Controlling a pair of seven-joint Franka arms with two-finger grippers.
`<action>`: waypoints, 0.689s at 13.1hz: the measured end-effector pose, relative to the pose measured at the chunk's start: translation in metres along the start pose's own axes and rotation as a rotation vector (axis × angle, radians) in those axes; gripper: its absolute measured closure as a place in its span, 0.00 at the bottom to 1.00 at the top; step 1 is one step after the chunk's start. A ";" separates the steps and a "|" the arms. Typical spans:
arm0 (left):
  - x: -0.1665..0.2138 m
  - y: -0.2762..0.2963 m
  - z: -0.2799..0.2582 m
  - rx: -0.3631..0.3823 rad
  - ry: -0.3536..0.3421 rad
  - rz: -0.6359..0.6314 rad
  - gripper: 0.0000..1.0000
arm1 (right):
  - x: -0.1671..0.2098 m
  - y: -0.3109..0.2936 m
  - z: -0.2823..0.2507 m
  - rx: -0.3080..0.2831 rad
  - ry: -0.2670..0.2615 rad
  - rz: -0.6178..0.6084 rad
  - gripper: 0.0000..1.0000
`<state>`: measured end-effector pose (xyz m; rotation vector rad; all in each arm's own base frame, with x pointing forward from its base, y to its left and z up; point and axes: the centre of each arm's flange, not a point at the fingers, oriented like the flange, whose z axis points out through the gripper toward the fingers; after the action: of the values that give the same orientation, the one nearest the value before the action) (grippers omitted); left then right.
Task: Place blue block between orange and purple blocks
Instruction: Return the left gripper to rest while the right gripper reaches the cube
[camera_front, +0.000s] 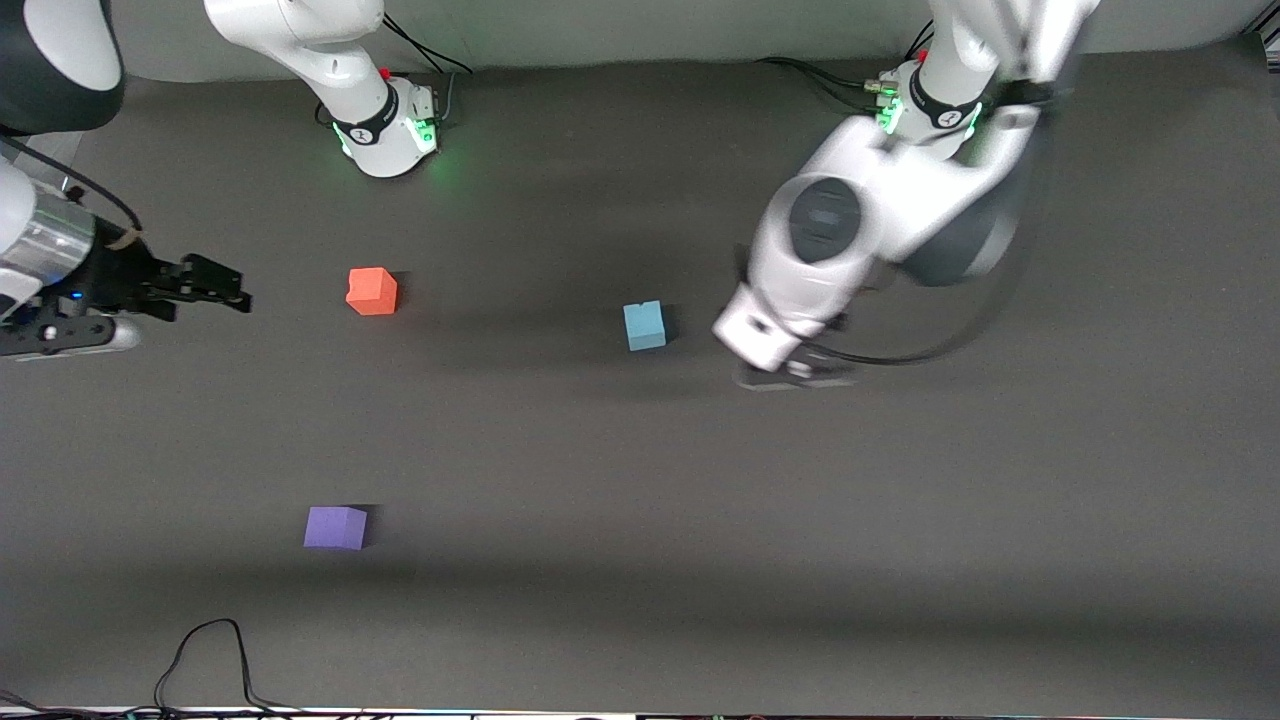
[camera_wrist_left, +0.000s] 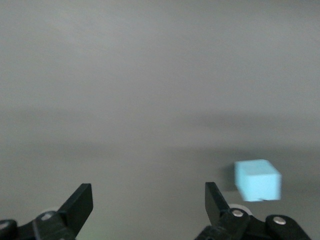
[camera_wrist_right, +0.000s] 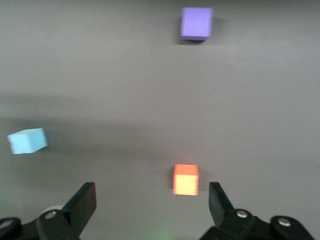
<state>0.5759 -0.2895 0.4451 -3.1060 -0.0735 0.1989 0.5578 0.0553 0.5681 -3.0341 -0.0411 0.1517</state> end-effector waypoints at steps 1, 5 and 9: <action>0.021 -0.053 -0.006 -0.005 -0.016 0.008 0.00 | 0.002 -0.027 0.007 0.005 -0.001 0.000 0.00; 0.060 -0.212 -0.015 -0.033 -0.037 0.034 0.00 | 0.001 -0.170 0.061 -0.010 0.008 -0.013 0.00; 0.031 -0.260 -0.072 -0.023 0.005 0.044 0.00 | -0.019 -0.309 0.155 -0.008 0.043 -0.057 0.00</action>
<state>0.6042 -0.0297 0.5210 -3.1331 -0.0081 0.1921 0.5167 0.3773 0.4489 -3.0394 -0.1255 0.0821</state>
